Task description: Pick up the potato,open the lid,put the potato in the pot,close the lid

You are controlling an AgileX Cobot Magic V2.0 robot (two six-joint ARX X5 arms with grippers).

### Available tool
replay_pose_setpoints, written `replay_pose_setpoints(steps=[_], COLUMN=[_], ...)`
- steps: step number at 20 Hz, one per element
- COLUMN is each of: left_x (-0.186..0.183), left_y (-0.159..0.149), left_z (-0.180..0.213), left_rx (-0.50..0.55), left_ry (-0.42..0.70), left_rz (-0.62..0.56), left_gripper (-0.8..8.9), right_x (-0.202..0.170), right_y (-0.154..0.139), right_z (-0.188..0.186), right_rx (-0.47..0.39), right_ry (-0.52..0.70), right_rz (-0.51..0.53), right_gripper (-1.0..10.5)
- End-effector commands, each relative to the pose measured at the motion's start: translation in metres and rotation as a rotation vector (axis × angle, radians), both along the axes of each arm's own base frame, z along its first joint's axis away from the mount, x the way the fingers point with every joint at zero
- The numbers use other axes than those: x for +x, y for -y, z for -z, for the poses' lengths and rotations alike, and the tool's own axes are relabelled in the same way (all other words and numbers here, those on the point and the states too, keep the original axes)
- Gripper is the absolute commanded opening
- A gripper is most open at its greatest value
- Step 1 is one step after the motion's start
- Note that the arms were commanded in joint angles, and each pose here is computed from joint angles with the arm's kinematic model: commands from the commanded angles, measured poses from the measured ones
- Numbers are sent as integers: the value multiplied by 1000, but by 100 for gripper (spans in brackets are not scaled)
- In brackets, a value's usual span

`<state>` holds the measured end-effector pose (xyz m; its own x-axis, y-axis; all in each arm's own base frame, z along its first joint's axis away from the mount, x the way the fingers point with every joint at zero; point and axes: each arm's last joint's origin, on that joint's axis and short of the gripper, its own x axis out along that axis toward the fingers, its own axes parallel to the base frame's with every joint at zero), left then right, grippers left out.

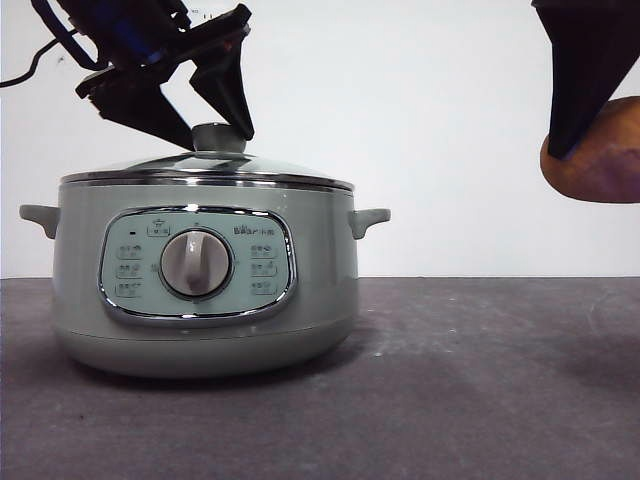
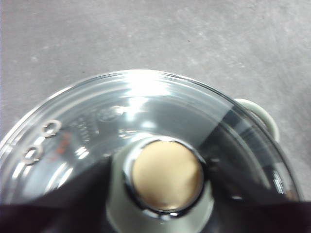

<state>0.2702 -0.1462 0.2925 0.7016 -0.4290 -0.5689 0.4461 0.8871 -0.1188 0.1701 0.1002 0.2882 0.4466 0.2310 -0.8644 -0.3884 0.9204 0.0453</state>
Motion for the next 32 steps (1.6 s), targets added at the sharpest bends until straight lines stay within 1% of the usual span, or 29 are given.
replay_pose_setpoints(steps=[1,4,6,9,12,15,16,18,19,22,25,27,29,32], left_x=[-1,0,-1,-6,-21,-49,-63,-90,-108,-152,-192,-212,-226,-232], left_y=[2,2,1,-1,-10,-26,-34,-50,-60,-84,-107,-118,-126,-130], left_z=[0,0,-3,-17,-43,-77,-90,-110,-119,-135,-141,-140,-138,-135], left_rx=[4,3,1,-9,-41,-97,-103,-136,-158,-194,-227,-232,-236,-231], left_ry=[5,6,25,103,223,352,414,501,540,621,681,704,710,699], left_rz=[20,20,22,31,13,-13,-23,-39,-42,-75,-105,-136,-152,-151], left_gripper=[-15,-9,-9,-9,-9,-9,-9,-9,-9,-9,-9,-9,-9,-9], right_x=[0,1,3,6,12,16,18,23,26,40,63,79,94,119], right_y=[0,-1,-1,-4,-7,-11,-13,-18,-22,-36,-61,-82,-108,-148], right_z=[-1,-2,-3,-6,-11,-20,-25,-34,-39,-50,-59,-62,-64,-57], right_rx=[2,9,20,49,91,156,203,285,316,389,380,365,336,276], right_ry=[12,23,40,87,154,221,241,273,281,249,246,243,232,204], right_rz=[2,2,2,1,0,-9,-34,-84,-106,-186,-232,-282,-347,-441], right_gripper=[-7,-7,-7,-8,-8,-8,-9,-9,-10,-11,-11,-11,-11,-11])
